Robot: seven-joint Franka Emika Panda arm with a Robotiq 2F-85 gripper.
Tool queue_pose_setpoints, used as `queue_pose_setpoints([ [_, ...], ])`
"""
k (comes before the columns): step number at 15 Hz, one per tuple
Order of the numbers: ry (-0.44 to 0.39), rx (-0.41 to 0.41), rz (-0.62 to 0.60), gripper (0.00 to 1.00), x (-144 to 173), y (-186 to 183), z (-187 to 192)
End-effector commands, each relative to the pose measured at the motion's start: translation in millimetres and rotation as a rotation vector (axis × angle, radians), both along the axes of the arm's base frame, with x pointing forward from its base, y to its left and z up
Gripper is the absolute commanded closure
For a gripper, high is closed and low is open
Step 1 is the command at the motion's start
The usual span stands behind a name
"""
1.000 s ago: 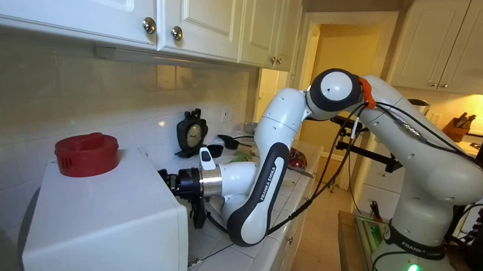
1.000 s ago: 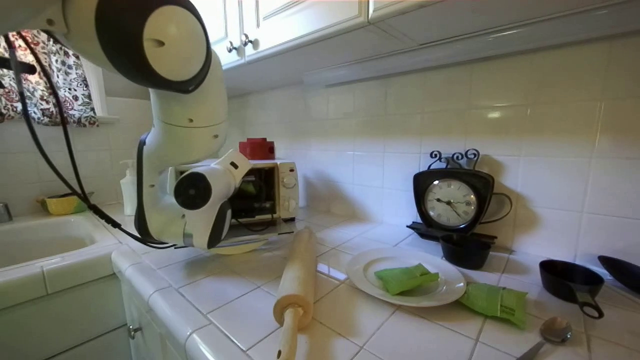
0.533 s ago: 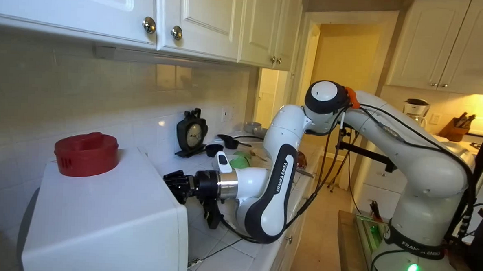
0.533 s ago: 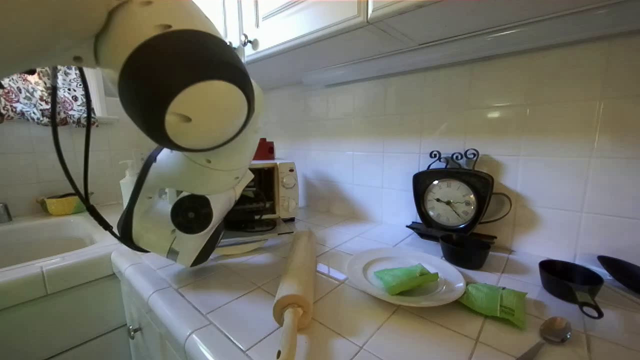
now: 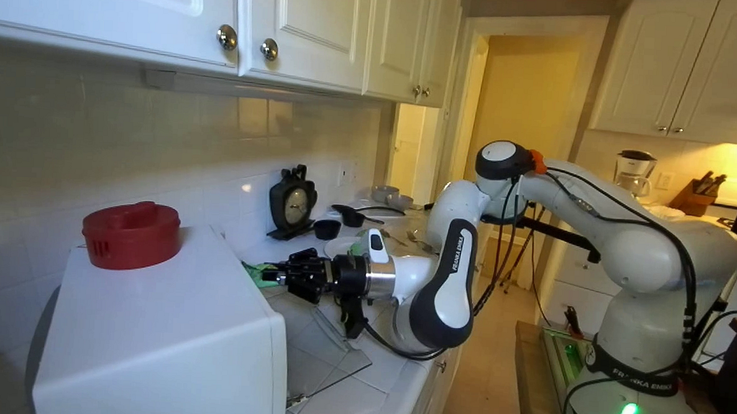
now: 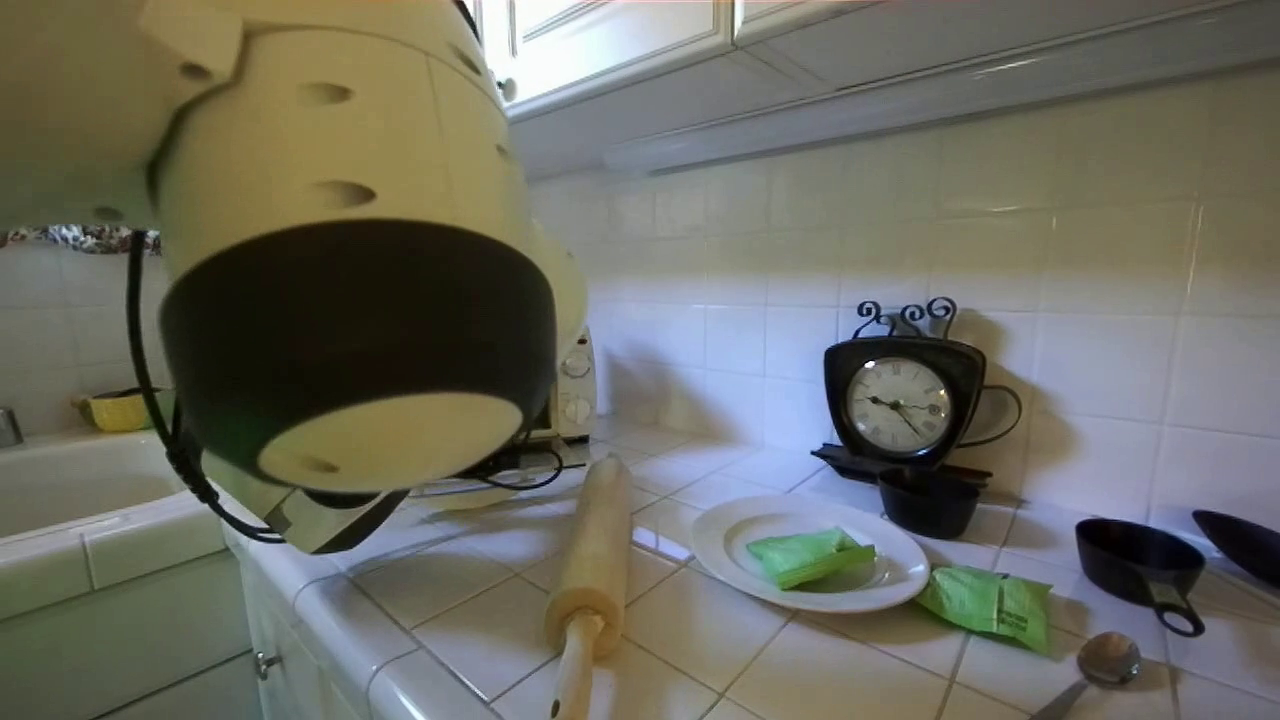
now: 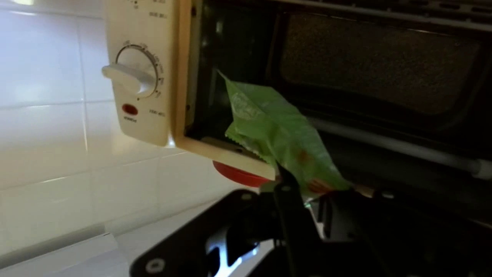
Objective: Remove the green packet from the oven
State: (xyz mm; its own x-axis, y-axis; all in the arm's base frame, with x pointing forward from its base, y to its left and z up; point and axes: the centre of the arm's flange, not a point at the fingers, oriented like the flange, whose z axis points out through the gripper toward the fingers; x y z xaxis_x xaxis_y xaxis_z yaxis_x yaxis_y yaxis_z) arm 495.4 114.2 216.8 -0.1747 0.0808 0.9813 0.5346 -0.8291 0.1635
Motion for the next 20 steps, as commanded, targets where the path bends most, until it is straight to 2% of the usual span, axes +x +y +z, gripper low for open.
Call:
queue_pose_setpoints([
  [1, -0.033, -0.05, -0.125, 0.97, -79, 3, 7],
  [4, -0.019, -0.15, -0.248, 0.97, -89, -21, 28],
  [8, 0.141, -0.239, -0.325, 0.97, -100, -55, 56],
  [11, 0.257, -0.285, -0.339, 0.97, -116, -63, 73],
  [13, 0.298, -0.308, -0.354, 0.97, -118, -64, 82],
  [17, 0.273, -0.398, -0.357, 0.97, -96, -54, 103],
  [20, 0.245, -0.402, -0.327, 0.97, -96, -50, 121],
])
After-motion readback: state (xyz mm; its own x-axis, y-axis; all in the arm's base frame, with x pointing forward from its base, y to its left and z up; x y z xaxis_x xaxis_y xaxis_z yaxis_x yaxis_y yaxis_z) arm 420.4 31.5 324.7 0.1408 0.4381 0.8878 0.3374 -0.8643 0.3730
